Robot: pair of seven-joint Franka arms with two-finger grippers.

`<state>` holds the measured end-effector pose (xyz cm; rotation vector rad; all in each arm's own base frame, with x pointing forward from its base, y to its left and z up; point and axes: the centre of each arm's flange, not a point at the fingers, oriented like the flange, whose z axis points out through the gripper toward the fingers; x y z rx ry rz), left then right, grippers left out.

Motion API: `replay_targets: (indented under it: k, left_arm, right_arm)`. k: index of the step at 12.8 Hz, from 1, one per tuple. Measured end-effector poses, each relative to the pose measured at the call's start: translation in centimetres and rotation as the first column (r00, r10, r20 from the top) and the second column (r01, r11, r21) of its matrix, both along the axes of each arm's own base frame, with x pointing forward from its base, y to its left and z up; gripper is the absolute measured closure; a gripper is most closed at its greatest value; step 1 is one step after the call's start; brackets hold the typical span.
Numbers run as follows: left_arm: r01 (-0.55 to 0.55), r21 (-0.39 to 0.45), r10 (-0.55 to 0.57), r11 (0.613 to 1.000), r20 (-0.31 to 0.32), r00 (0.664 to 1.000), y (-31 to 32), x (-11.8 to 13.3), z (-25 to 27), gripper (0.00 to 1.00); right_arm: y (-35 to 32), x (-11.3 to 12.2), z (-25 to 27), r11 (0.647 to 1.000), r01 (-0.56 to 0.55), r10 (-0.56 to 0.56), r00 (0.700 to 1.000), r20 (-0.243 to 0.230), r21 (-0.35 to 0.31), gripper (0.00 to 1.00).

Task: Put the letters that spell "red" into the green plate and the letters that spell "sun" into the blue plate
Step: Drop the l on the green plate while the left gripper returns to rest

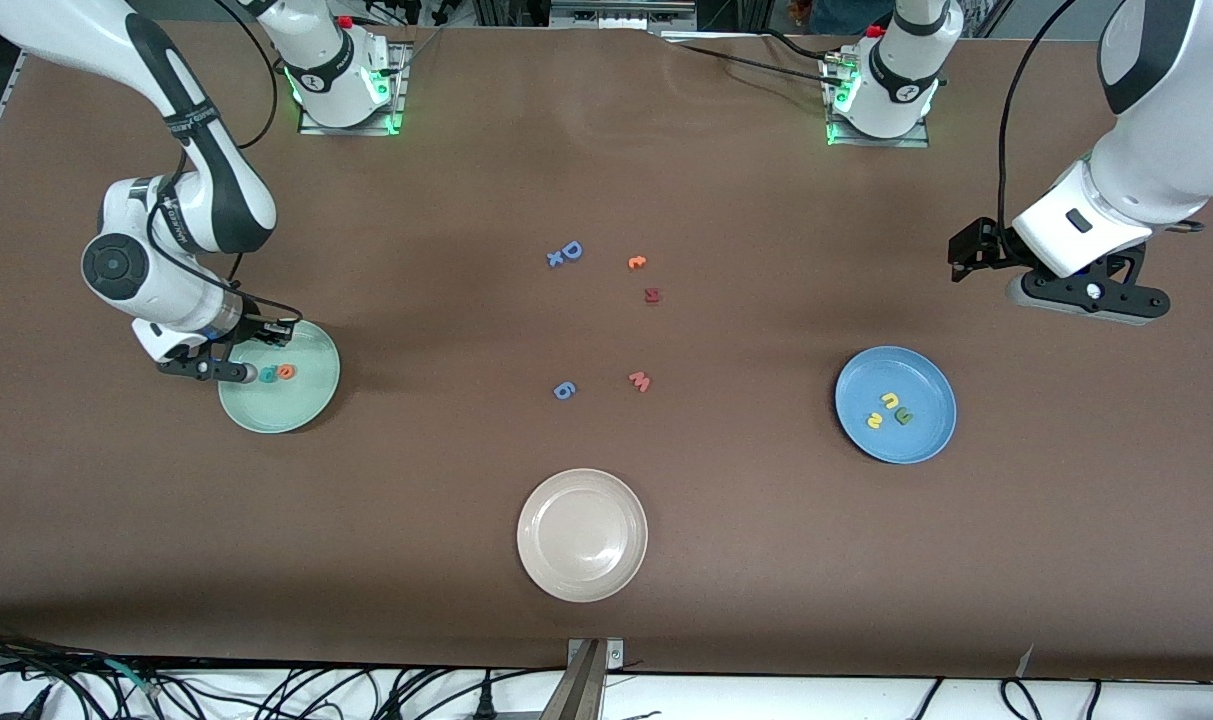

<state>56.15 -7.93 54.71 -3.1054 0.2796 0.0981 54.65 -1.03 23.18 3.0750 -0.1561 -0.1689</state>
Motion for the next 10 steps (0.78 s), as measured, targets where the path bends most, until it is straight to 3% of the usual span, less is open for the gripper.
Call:
replay_targets:
  k: [1, 2, 8, 9, 10]
  left_arm:
    - [0.001, 0.001, -0.001, 1.000, 0.000, 1.000, 0.0, -0.1, 0.1, 0.00]
    - [0.002, 0.001, -0.002, 1.000, 0.000, 1.000, -0.1, -0.2, 0.0, 0.00]
    - [0.007, 0.002, -0.007, 1.000, 0.004, 1.000, -0.4, -0.6, 0.4, 0.00]
    - [0.004, 0.003, -0.004, 1.000, 0.008, 1.000, -0.2, -0.6, 0.6, 0.00]
    - [0.001, 0.003, -0.001, 1.000, 0.011, 1.000, 0.0, -0.7, 0.7, 0.00]
  right_arm:
    - [0.1, 0.0, 0.0, 1.000, -0.001, 0.001, 1.000, -0.001, 0.000, 0.83]
    - [0.2, 0.0, 0.0, 1.000, -0.003, 0.003, 1.000, 0.000, 0.001, 0.76]
    - [1.3, 0.6, 0.5, 1.000, -0.012, 0.012, 1.000, 0.018, 0.000, 0.08]
    - [2.0, 0.9, 0.8, 1.000, -0.010, 0.010, 1.000, 0.027, -0.001, 0.01]
    - [2.8, 1.1, 1.1, 1.000, -0.003, 0.003, 0.999, 0.034, -0.004, 0.00]
